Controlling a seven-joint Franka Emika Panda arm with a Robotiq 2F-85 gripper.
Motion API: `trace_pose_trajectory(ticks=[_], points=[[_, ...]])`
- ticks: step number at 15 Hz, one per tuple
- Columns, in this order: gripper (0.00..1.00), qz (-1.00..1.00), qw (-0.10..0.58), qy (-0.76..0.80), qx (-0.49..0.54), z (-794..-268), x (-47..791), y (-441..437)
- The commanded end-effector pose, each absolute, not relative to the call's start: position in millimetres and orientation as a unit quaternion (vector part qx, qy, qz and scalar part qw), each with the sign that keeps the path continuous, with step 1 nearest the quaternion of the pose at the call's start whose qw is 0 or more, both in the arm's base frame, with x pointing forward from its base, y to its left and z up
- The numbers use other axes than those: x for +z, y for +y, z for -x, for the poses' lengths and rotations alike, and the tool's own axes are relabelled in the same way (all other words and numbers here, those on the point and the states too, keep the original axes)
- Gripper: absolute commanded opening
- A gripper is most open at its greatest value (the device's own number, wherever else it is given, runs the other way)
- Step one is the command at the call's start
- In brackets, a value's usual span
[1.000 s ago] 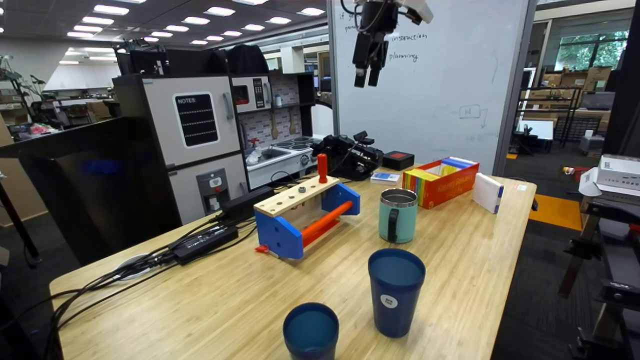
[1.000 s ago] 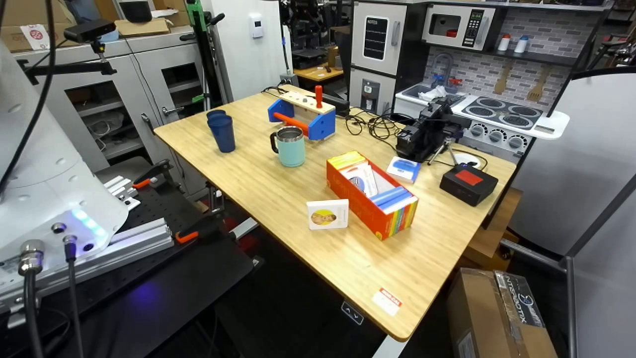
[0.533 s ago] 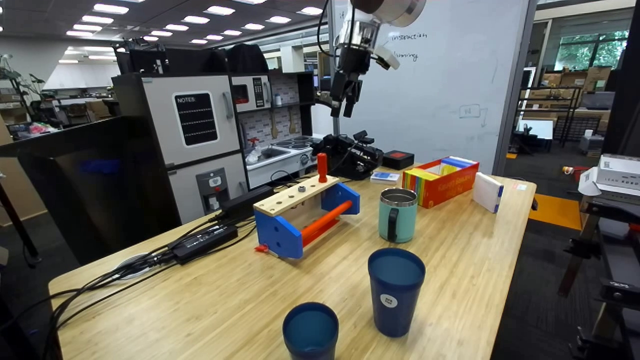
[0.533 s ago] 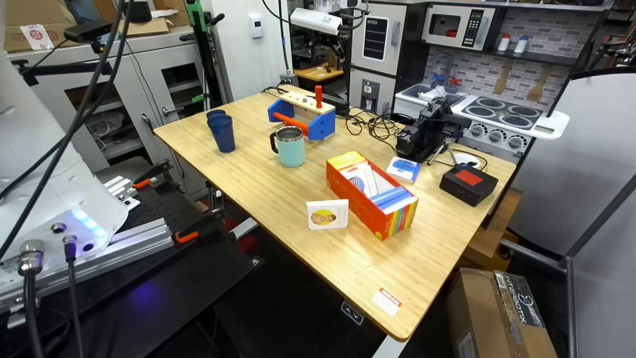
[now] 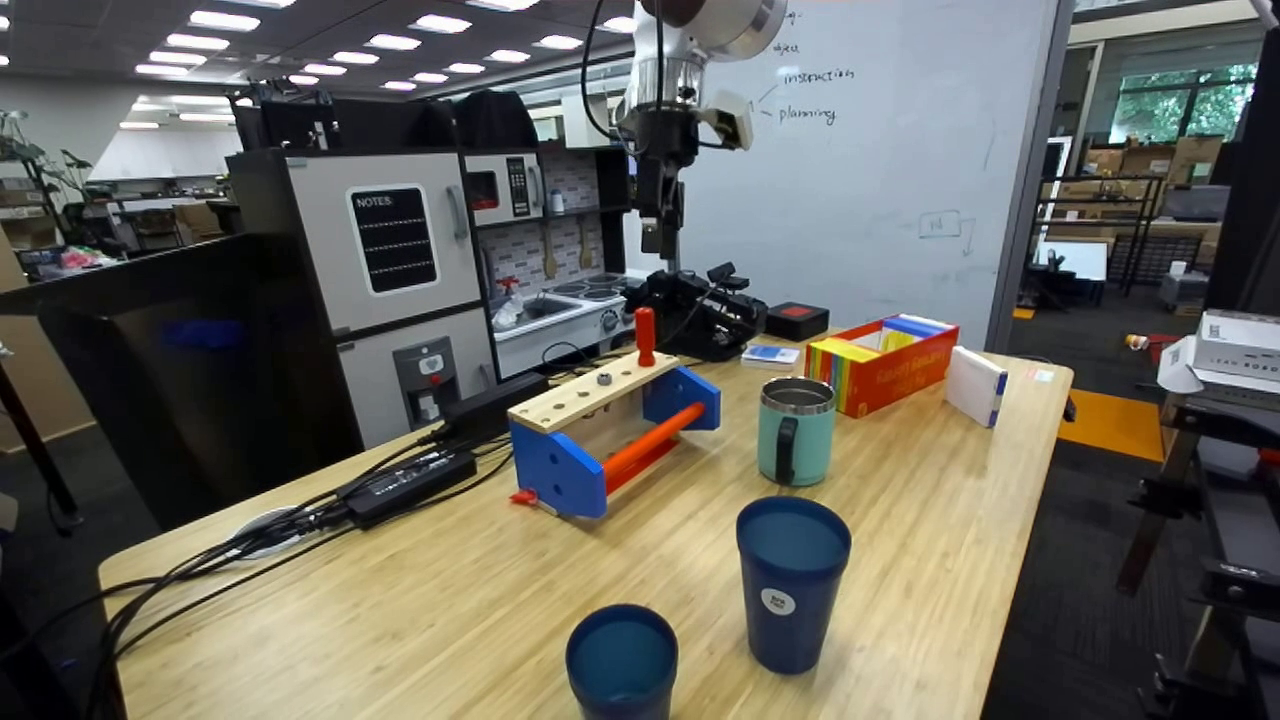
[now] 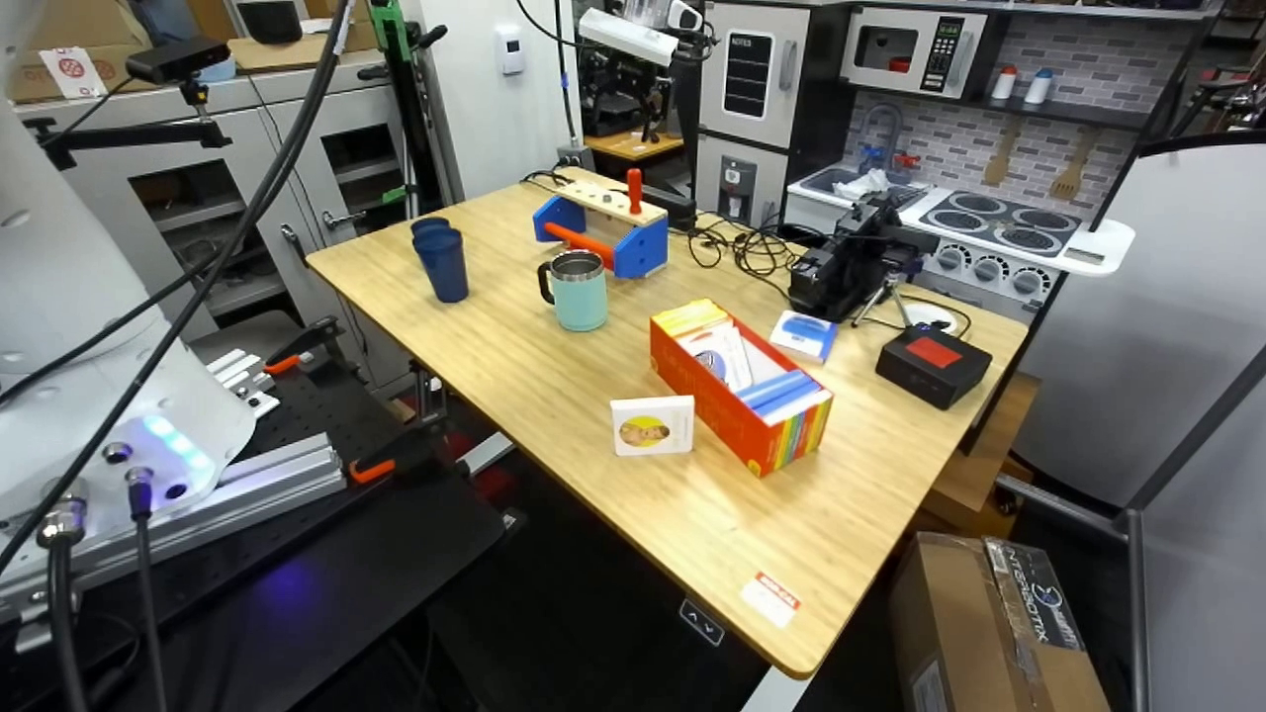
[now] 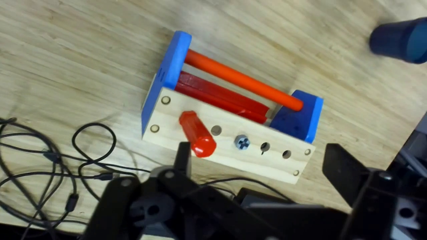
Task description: Remove the screwdriver from the rack, put it in the cup, and then remove the book from the table and put it in the box
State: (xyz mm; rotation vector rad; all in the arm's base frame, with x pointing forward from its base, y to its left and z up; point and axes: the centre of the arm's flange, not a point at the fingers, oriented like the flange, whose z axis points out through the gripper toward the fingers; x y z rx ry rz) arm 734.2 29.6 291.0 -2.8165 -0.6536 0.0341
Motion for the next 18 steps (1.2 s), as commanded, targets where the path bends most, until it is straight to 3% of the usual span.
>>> trace_pose_trajectory(ticks=[1, 18], points=[[1.0, 0.96, 0.123, -0.243, 0.057, -765.8, 280.7, 41.3], [1.0, 0.986, 0.042, -0.12, 0.104, -783.7, 211.8, 59.4]])
